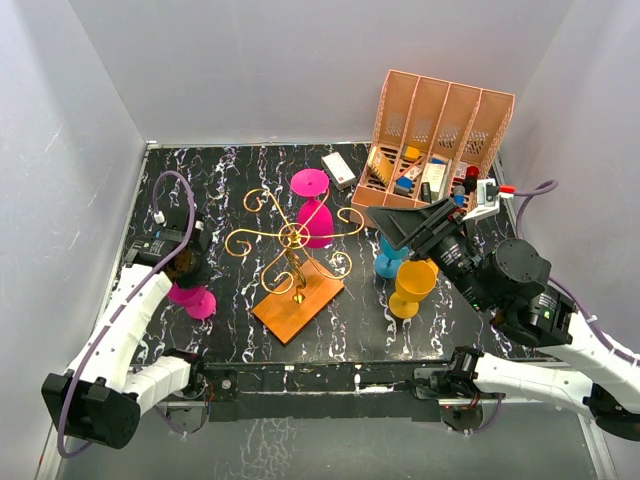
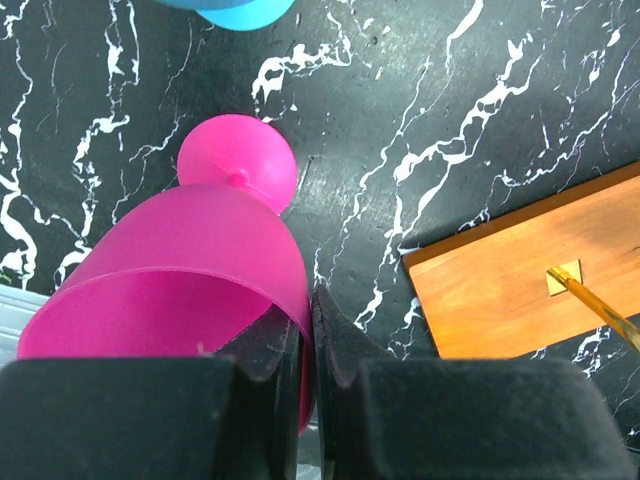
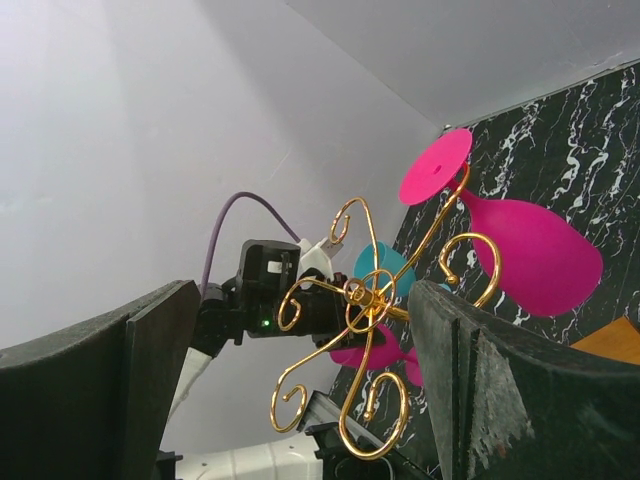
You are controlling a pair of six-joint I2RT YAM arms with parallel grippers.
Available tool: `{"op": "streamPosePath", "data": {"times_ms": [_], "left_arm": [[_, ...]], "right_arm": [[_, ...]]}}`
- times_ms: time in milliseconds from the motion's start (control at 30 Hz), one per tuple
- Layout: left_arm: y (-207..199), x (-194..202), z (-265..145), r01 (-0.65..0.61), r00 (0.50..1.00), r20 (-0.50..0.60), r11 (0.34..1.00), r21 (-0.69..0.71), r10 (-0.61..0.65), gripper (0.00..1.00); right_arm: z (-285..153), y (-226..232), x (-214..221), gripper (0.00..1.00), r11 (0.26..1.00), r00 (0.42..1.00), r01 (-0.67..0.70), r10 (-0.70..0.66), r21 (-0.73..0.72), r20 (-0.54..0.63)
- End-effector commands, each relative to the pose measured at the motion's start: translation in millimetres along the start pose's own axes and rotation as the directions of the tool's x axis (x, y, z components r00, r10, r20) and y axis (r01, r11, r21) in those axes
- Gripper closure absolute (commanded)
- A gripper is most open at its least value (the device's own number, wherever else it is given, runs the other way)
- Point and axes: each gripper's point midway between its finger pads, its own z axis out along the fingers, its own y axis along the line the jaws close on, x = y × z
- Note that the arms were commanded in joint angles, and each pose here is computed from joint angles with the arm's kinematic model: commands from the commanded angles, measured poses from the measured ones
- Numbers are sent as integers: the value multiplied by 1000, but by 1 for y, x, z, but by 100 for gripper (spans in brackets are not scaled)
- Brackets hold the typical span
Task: Take the wine glass off the wine glass rack
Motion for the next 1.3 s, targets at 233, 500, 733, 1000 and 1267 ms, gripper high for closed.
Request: {"op": "streamPosePath", "data": {"times_ms": [233, 500, 733, 1000, 1267], "left_arm": [[-10, 5, 26, 28, 999, -30, 999, 16, -27, 94], [-9, 7, 29, 27, 999, -42, 1000, 9, -26, 70], [-9, 3, 17, 29, 999, -16, 999, 28, -29, 34], [-14, -7, -4, 30, 999, 29, 996, 83, -33, 12], [-22, -23, -43, 31, 996, 78, 987, 160, -44, 6]], "right_arm": [[-4, 9, -10, 6, 999, 999, -32, 33, -32, 29], [-6, 7, -11, 6, 999, 999, -39, 40, -29, 34], [-8, 7, -11, 6, 998, 998, -50, 51, -37, 30], [-7, 4, -9, 6, 999, 998, -47, 48, -23, 34], [-6, 8, -10, 6, 999, 999, -40, 41, -33, 29]]}}
